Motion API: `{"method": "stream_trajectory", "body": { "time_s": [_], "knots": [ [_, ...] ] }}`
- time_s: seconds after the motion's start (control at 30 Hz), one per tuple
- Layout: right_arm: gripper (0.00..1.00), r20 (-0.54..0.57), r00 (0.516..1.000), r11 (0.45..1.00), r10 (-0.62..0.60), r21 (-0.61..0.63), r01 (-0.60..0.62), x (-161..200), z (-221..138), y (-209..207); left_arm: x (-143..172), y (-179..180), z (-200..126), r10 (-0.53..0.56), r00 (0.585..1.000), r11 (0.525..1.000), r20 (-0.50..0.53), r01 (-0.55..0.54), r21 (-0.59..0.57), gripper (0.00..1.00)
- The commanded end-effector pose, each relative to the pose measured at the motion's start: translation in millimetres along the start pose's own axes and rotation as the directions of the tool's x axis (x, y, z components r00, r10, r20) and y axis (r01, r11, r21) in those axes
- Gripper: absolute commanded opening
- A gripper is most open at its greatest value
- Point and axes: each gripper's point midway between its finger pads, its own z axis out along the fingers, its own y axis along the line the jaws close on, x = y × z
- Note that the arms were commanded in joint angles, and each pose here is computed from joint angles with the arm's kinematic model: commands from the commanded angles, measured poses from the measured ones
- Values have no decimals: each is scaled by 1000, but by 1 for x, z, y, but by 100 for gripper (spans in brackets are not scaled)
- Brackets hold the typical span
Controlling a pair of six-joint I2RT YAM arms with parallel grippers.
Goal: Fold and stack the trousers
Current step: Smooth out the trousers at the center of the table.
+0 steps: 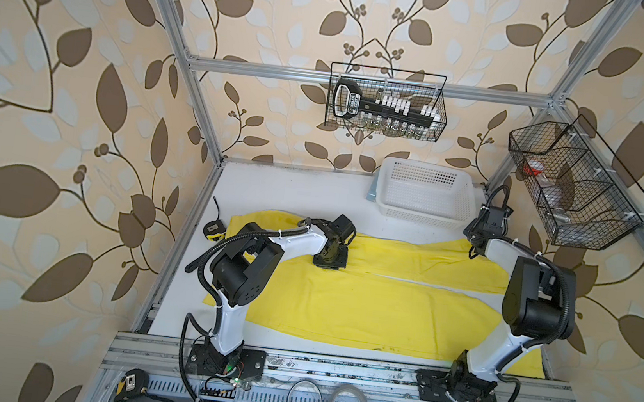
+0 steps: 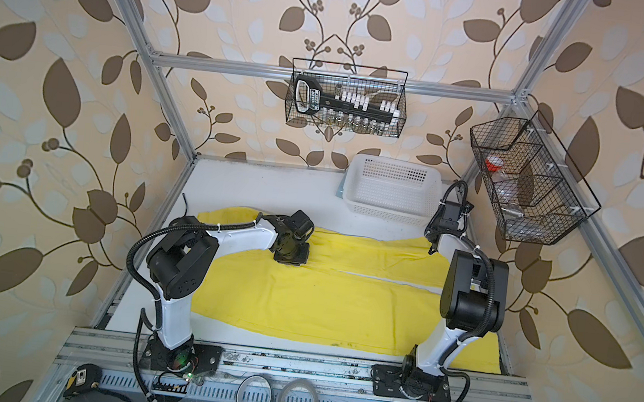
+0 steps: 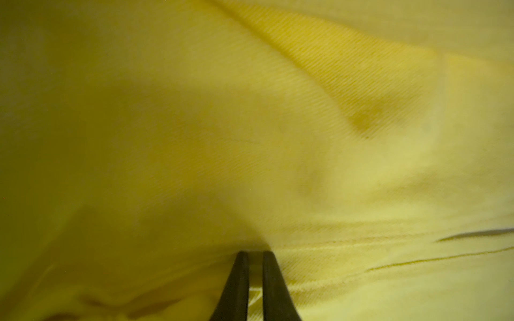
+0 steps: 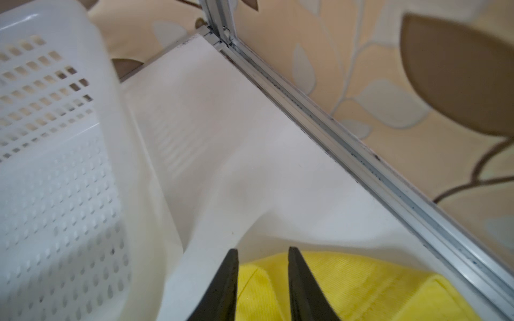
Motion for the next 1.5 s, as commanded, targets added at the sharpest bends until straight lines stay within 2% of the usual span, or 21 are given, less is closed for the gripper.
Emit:
{"method": "stream_trajectory", "body": {
  "time_s": [0.0,0.17,0.33,0.5,0.57,0.63,0.7,0.83,1.03,1.17,1.33,1.47],
  "knots": [
    [35,-31,999,1000,-14,-25,13,-7,-27,2,6,9,-12,14,1000,999,-26,-15,-32,13],
    [36,-215,976,997,-21,-80,4,45,-42,-11,-7,-6,-39,19,1000,1000,18,-19,22,13],
    [36,-282,956,996,-79,-73,60,79,-34,-29,-22,-22,-54,21,998,998,54,-25,66,13],
    [32,-351,928,992,-123,-43,115,102,-9,-35,-42,-32,-52,9,996,997,90,-15,73,13],
    [29,-344,928,988,-145,-8,152,102,0,-39,-50,-31,-48,-4,993,999,114,-1,52,13],
    [18,-353,922,985,-161,2,172,103,9,-39,-57,-31,-43,-12,992,999,126,7,42,13],
    [14,-340,927,985,-160,12,175,100,13,-38,-61,-33,-38,-13,992,999,129,8,36,13],
    [15,-351,915,971,-200,56,234,89,20,-40,-60,-27,-25,-7,993,1000,114,7,0,13],
    [14,-363,912,970,-190,74,232,83,28,-48,-46,-10,-4,-7,997,998,79,12,-60,13],
    [20,-352,906,951,-235,108,289,70,31,-48,-34,4,7,-9,999,994,52,14,-107,12],
    [25,-371,904,958,-214,102,269,69,45,-51,-26,12,12,-10,999,992,33,14,-128,12],
    [30,-336,914,951,-229,124,284,46,46,-39,-19,19,14,-10,1000,990,19,12,-139,12]
  ]
}}
